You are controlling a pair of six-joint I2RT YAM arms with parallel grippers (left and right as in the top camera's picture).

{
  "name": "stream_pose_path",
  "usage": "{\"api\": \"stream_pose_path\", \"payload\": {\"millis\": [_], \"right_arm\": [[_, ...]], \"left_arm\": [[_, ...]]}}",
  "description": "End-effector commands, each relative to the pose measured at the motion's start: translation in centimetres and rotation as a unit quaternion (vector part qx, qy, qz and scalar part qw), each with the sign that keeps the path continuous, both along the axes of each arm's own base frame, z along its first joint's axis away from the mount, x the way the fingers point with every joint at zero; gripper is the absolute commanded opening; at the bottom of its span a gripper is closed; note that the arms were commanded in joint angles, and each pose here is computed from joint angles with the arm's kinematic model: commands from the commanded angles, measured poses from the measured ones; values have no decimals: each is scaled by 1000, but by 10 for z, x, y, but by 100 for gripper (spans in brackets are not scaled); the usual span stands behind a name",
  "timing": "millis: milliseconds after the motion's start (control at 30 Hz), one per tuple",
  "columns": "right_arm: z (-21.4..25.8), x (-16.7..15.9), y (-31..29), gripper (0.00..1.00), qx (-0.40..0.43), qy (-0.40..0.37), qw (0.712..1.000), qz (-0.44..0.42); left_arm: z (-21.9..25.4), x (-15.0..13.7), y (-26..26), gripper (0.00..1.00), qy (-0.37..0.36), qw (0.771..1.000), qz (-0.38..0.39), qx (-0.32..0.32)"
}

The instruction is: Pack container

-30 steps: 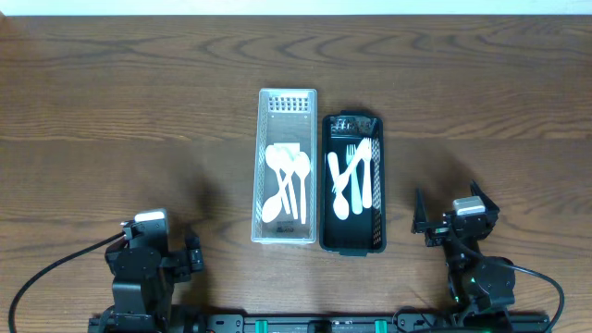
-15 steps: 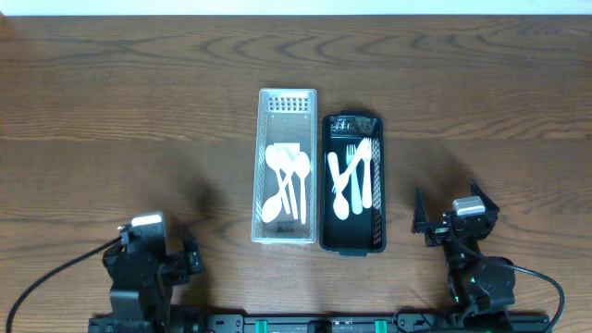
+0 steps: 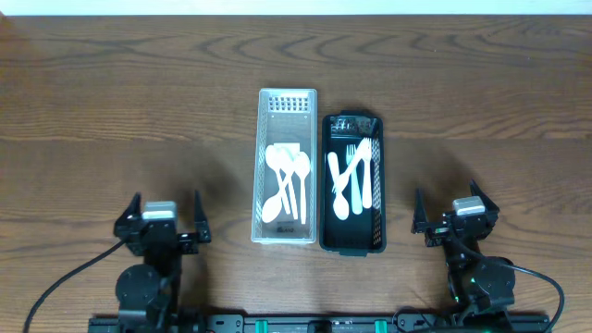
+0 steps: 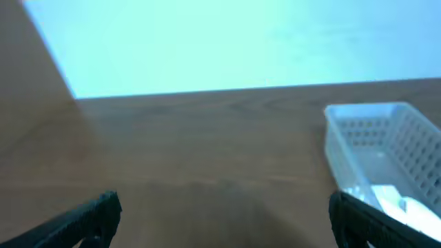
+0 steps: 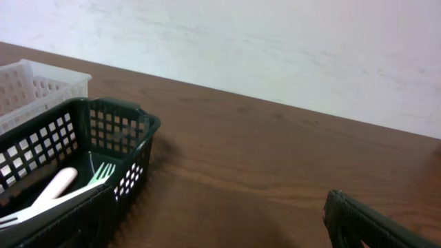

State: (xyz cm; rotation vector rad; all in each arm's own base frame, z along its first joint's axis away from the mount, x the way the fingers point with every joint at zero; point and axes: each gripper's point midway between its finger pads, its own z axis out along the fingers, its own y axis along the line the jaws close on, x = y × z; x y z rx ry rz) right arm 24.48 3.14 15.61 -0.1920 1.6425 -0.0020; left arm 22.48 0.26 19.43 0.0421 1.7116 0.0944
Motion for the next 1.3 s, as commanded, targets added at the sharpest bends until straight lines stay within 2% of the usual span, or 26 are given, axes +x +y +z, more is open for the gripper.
{"api": "stream_pose_path", "payload": {"millis": [0,200,400,633,833,1267], "right_arm": [[-1,-1,2,99,-5,-2,1000,6],[-1,-1,2,99,-5,-2,1000,6],[-1,-1,2,99,-5,-2,1000,6],[-1,-1,2,99,-5,-2,1000,6],[-1,-1,2,99,-5,-2,1000,6],[-1,-1,2,99,-5,-2,1000,6]], "left_arm": [[-17,8,-19,98,-7,998,-57,17],[-53,13,-41,98,13,993,-117,-9],[-54,13,-45,98,10,992,-126,-19],[-54,15,-39,98,14,992,-100,-77],[-57,17,-15,98,13,993,-25,-115],[-58,18,-13,98,11,993,-19,-116]]}}
